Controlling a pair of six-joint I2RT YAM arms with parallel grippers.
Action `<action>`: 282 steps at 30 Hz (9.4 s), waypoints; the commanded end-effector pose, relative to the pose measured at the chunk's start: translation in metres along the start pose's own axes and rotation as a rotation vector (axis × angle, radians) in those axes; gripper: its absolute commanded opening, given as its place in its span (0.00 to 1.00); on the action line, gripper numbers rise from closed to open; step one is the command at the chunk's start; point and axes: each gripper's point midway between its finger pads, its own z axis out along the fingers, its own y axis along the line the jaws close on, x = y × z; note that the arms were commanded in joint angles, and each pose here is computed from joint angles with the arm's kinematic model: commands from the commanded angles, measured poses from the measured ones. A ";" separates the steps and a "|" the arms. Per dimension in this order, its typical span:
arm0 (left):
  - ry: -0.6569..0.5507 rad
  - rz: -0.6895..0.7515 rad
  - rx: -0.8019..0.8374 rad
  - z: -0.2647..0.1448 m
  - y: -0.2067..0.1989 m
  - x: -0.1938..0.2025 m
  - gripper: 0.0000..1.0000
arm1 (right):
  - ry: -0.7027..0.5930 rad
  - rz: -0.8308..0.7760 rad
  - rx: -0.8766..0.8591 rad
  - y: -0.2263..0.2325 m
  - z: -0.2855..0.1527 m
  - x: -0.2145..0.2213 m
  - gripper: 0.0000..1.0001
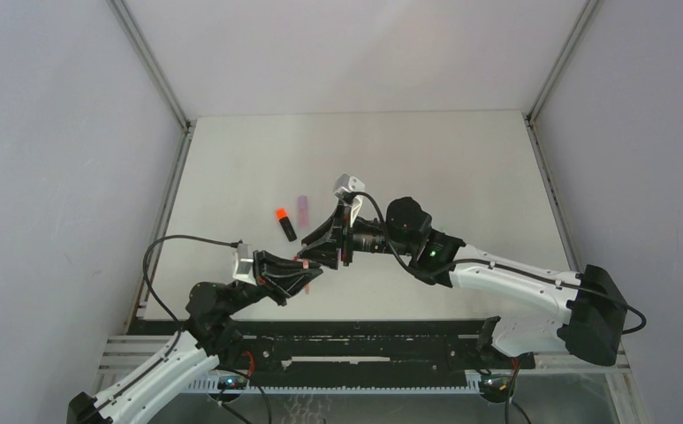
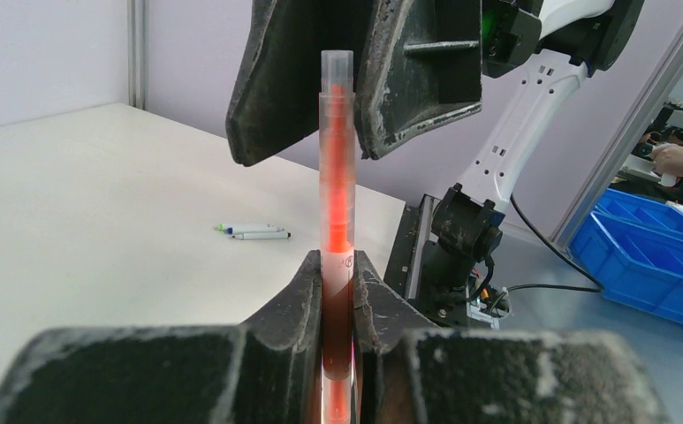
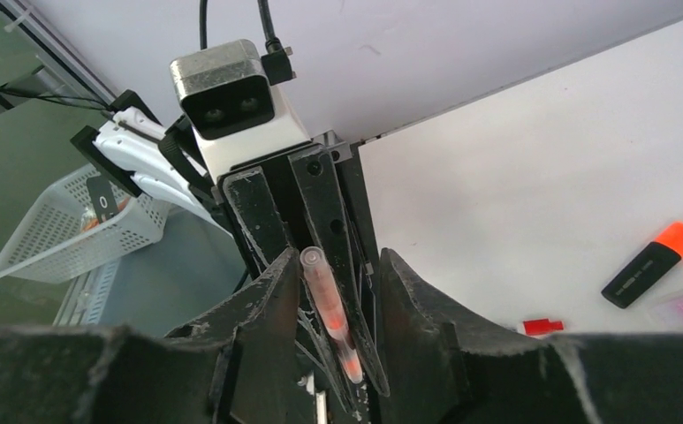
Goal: Insert the pens into the pen caps
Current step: Press the pen cap onto the pen, then place the pen at the center of the board, then pick up the pen from the center of the board.
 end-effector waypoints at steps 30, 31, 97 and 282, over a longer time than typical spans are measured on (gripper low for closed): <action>-0.016 0.020 0.005 -0.001 0.000 -0.001 0.00 | -0.049 -0.049 -0.027 0.009 0.005 -0.019 0.00; -0.025 0.019 0.004 -0.001 0.000 -0.003 0.00 | -0.034 -0.046 -0.021 0.007 0.005 -0.015 0.00; -0.127 0.053 0.002 0.008 -0.023 -0.085 0.00 | 0.438 0.167 0.076 0.008 -0.050 0.159 0.01; -0.075 0.001 -1.302 -0.165 0.207 -0.017 0.99 | 0.405 0.641 1.617 -0.280 -0.314 0.186 0.28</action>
